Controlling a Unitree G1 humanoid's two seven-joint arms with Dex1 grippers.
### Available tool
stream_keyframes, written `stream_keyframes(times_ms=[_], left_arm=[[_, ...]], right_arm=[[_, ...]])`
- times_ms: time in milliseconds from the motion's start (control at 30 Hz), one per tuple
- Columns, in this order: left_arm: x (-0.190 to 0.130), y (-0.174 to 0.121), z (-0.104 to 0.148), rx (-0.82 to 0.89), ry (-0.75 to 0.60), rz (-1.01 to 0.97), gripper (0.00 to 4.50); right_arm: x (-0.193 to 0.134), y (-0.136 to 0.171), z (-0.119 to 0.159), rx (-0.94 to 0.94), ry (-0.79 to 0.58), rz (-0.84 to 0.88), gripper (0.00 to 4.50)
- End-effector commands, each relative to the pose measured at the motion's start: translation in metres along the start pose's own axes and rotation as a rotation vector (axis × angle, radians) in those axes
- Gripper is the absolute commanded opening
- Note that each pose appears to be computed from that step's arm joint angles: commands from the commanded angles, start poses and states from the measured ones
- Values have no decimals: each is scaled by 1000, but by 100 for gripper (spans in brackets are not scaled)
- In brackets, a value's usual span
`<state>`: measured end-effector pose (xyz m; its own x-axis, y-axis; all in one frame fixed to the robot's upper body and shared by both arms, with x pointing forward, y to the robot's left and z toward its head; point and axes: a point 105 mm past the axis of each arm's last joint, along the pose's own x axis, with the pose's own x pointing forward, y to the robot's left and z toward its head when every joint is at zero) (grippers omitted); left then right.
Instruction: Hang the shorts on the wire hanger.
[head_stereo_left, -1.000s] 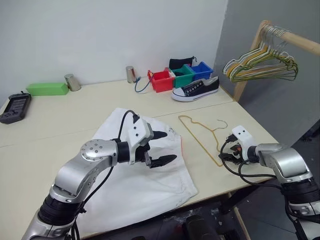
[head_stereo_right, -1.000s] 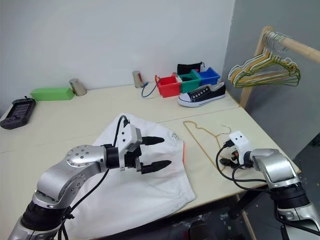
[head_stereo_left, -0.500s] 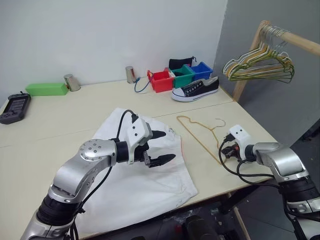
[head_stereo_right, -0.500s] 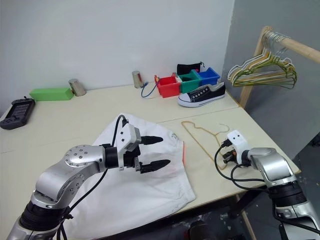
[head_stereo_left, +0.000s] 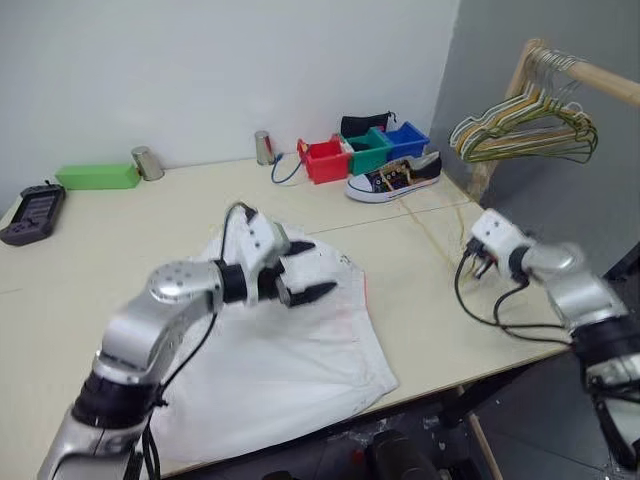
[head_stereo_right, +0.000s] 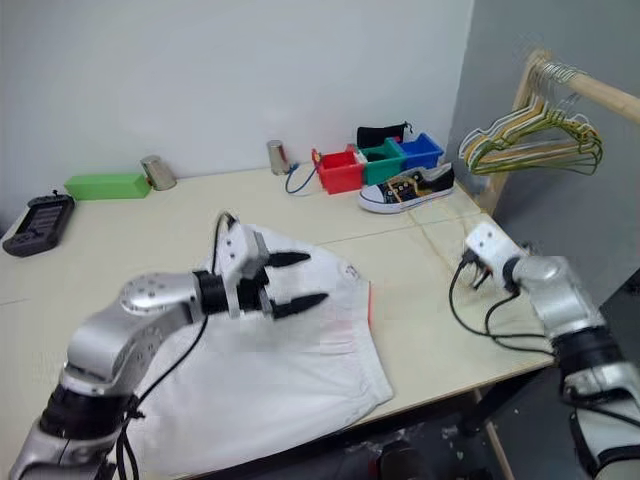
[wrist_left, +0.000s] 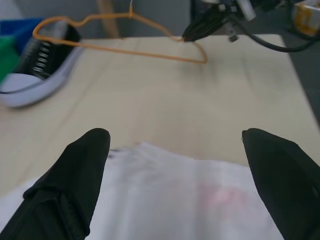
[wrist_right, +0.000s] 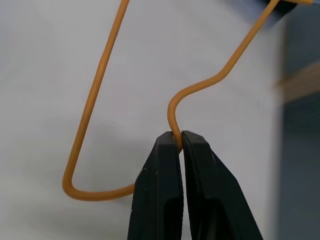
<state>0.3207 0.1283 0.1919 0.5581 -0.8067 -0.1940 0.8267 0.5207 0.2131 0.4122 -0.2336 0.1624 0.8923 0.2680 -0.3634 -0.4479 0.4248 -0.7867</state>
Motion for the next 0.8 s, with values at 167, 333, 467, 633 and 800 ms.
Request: stream_keyframes(times_ms=[167, 333, 467, 633, 800], left_arm=[[-36, 57, 52, 58, -112, 102, 450], [-53, 71, 63, -1, -145, 41, 450], [-60, 69, 56, -63, -108, -53, 450], [-54, 59, 34, -58, 12, -127, 450], [-41, 37, 14, -37, 111, -210, 450]], right_arm=[[2, -11, 39, -722, -230, -69, 3], [2, -7, 64, -971, -382, -109, 3], [1, 0, 92, -1063, -528, -156, 3], [3, 9, 123, -1096, -643, -174, 3], [9, 18, 140, -1110, -676, -159, 3]])
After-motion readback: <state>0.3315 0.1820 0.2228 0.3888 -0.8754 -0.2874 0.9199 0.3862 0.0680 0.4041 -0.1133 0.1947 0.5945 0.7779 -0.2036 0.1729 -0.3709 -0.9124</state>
